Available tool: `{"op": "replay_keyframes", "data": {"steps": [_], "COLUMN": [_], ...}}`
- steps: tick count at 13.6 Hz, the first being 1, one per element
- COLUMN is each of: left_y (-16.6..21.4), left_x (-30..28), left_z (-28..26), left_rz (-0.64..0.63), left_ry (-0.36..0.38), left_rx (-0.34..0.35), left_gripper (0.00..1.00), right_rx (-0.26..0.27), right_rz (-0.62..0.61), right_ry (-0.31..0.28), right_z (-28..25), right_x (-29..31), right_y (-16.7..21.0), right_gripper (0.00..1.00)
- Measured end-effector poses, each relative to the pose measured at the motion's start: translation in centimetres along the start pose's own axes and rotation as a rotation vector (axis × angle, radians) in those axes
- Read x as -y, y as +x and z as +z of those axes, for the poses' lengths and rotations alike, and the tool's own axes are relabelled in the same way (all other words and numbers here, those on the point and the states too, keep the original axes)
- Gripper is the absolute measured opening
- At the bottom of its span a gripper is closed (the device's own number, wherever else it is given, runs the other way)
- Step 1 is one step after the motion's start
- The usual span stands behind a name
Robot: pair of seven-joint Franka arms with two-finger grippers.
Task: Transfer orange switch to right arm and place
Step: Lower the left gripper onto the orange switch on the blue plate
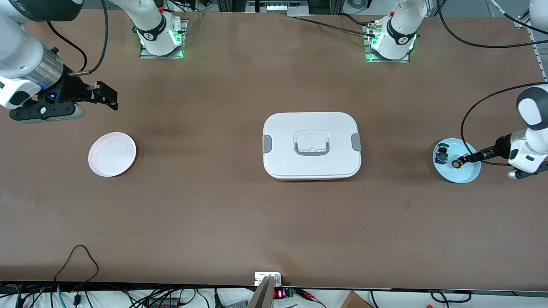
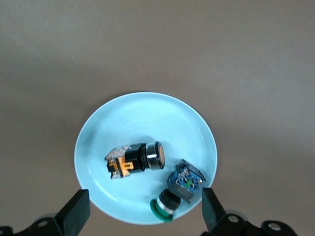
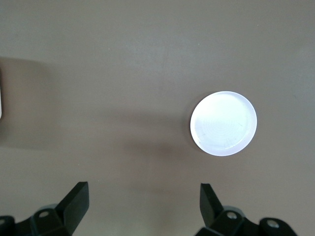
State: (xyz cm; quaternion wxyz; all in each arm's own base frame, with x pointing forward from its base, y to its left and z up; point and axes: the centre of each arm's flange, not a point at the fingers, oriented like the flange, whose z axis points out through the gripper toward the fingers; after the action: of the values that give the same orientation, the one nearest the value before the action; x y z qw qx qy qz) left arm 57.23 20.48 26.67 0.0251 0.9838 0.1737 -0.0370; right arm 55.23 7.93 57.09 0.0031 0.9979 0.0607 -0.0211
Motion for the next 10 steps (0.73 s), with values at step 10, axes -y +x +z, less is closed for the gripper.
{"op": "replay_keyframes", "data": {"steps": [10], "left_y": [-0.5], "left_x": [2.6], "left_z": [6.5], "left_rz": [-0.035], "left_ry": [-0.008], "left_rx": [-0.059], "left_gripper": [1.0], "right_rx": [0.0], "right_rz": [0.0], "right_ry": [0.0], "right_z": [0.0], "right_x": [0.0], "right_y": [0.0], "right_gripper": [1.0]}}
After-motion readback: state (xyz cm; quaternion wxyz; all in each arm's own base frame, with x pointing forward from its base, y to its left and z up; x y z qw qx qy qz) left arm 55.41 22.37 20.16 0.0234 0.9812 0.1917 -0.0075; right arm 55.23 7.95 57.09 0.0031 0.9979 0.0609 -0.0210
